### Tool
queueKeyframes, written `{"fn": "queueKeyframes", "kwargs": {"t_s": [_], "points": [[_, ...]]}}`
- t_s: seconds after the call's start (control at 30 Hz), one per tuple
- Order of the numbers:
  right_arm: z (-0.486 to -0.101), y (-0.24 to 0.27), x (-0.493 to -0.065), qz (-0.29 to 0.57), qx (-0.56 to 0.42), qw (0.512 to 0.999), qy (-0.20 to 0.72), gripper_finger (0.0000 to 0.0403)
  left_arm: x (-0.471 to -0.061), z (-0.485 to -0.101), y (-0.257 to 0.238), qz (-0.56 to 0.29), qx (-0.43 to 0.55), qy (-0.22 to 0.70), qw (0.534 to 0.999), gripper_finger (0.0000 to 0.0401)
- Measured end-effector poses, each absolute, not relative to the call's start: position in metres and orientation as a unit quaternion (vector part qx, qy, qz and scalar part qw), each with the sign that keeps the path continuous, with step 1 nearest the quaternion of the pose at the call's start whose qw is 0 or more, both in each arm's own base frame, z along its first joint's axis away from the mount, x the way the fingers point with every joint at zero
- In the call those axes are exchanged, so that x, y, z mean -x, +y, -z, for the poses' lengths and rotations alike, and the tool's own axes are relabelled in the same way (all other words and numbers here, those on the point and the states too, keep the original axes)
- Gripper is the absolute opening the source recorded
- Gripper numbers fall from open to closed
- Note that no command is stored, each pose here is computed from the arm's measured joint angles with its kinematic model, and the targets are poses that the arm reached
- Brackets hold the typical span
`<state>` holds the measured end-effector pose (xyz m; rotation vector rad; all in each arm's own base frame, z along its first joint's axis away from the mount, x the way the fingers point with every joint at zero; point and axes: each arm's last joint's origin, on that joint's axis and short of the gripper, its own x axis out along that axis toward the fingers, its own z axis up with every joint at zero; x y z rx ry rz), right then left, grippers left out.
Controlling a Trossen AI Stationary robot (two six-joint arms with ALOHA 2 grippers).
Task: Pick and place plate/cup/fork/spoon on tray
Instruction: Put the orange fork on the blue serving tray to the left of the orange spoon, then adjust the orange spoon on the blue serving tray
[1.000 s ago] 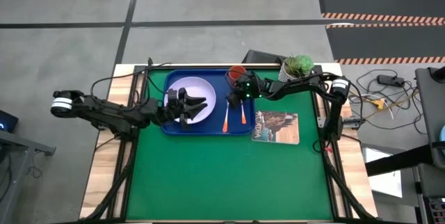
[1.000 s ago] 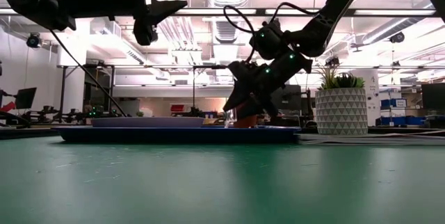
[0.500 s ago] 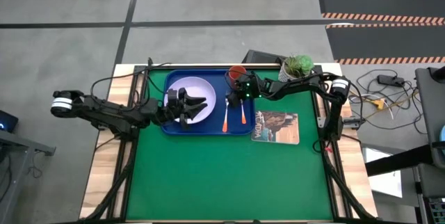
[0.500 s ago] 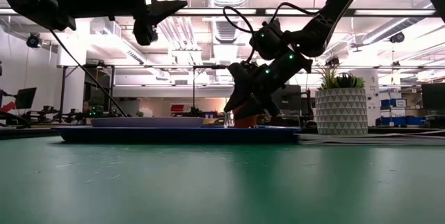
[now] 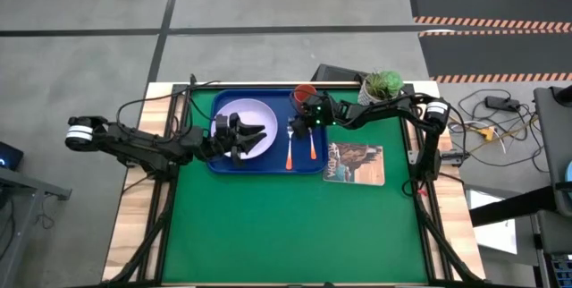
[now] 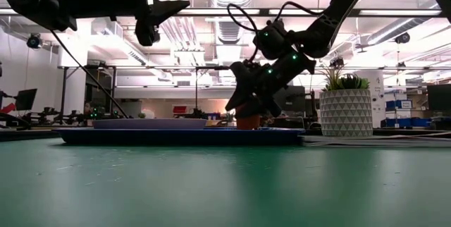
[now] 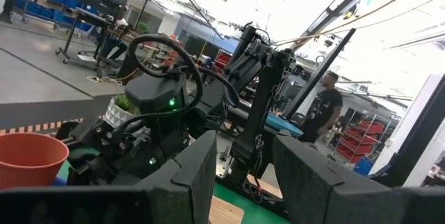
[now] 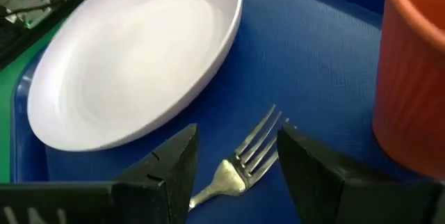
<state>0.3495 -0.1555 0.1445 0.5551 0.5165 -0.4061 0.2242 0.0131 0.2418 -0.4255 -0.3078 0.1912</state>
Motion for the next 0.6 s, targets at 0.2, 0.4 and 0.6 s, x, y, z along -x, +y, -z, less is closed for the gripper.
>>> {"fn": "queueKeyframes", "kwargs": {"t_s": [0.2,0.4,0.6], "points": [[-0.146,-0.156,-0.35,0.196,-0.268,0.911,0.245,0.0183,-0.224,-0.242,0.013,-0.094,0.21,-0.152,0.961,0.0123],[-0.146,-0.155,-0.35,0.184,-0.27,0.912,0.246,0.0182,-0.224,-0.242,0.013,-0.094,0.21,-0.152,0.961,0.0123],[-0.166,-0.143,-0.346,0.103,-0.315,0.908,0.258,0.0179,-0.224,-0.241,0.013,-0.096,0.209,-0.147,0.962,0.0123]]}}
